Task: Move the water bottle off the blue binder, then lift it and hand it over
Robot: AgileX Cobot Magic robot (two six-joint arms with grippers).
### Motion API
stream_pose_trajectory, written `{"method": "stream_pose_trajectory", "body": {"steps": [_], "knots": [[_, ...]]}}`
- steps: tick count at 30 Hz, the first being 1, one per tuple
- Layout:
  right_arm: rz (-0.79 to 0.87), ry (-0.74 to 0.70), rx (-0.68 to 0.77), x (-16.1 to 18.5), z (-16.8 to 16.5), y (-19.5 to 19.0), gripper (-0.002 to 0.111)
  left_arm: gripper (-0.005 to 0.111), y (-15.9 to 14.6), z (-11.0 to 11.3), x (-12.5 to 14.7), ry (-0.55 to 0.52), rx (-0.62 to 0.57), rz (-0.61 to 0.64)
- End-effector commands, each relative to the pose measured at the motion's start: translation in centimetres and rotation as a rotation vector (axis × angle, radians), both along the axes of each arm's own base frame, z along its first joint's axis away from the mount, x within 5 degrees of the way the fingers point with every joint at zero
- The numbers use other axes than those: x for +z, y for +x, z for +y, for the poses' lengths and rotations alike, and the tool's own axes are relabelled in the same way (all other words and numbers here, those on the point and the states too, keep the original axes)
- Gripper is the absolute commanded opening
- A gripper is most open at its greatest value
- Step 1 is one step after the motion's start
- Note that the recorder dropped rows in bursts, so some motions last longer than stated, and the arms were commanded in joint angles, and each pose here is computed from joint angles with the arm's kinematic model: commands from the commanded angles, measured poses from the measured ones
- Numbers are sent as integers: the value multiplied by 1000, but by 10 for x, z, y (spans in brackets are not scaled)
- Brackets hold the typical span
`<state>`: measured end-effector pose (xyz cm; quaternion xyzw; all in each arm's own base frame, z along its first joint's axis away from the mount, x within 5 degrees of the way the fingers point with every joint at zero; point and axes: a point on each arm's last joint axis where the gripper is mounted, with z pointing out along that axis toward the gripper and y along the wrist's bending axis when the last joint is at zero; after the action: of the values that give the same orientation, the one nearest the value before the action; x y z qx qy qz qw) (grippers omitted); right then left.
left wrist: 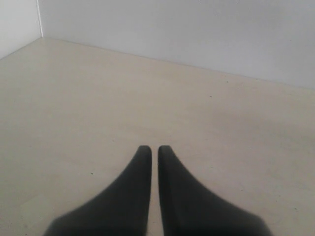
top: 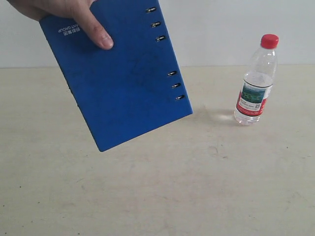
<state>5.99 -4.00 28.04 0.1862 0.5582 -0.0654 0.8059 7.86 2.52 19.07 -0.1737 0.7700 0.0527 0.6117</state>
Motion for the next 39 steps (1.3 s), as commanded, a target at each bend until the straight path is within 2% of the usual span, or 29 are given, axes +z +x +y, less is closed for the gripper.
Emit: {"method": "stream_pose_trajectory", "body": {"steps": [1, 4, 6, 9, 13, 18, 21, 24, 26, 27, 28, 30, 31, 32, 34, 35, 36, 38, 39], "knots": [[0, -11, -69, -1, -5, -1, 0, 5, -1, 0, -1, -7, 8, -2], [-45, 158, 75, -3, 2, 2, 0, 5, -1, 0, -1, -7, 8, -2], [-21, 284, 263, -7, 15, 8, 0, 5, -1, 0, -1, -7, 8, -2], [152, 371, 615, -18, 47, 11, 0, 5, -1, 0, -1, -7, 5, -3], [471, 311, 1064, -38, 89, -7, 0, 5, -1, 0, -1, -7, 5, -3], [761, 205, 1488, -53, 114, -43, 0, 5, -1, 0, -1, -7, 5, -3], [831, 125, 1622, -57, 118, -56, 0, 5, -1, 0, -1, -7, 5, -3], [877, 91, 1674, -63, 118, -62, 0, 5, -1, 0, -1, -7, 5, -3], [970, 149, 1743, -82, 120, -69, 0, 5, -1, 0, -1, -8, 2, -3], [1015, 245, 1770, -100, 121, -73, 0, 5, -1, 0, -1, -8, 2, -3], [986, 234, 1776, -99, 121, -72, 0, 5, -1, 0, -1, -8, 2, -3], [805, 279, 1709, -89, 122, -59, 0, 5, 0, 0, -1, -8, 0, -4], [652, 271, 1633, -81, 120, -48, 0, 5, 0, 0, -1, -8, 0, -4], [576, 257, 1577, -78, 118, -42, 0, 5, 0, 0, -1, -8, 0, -4], [439, 108, 1431, -74, 112, -30, 0, 5, 0, 0, -1, -8, 0, -4], [380, -18, 1257, -73, 104, -18, 0, 5, 0, 0, -1, -8, 0, -4], [362, -82, 1131, -73, 96, -10, 0, 5, 0, 0, -1, -8, 0, -4], [392, -61, 849, -74, 75, 4, 0, 5, 0, 0, -1, -8, 0, -4], [410, 7, 665, -72, 59, 10, 0, 5, 0, 0, -1, -8, 0, -4]]}}
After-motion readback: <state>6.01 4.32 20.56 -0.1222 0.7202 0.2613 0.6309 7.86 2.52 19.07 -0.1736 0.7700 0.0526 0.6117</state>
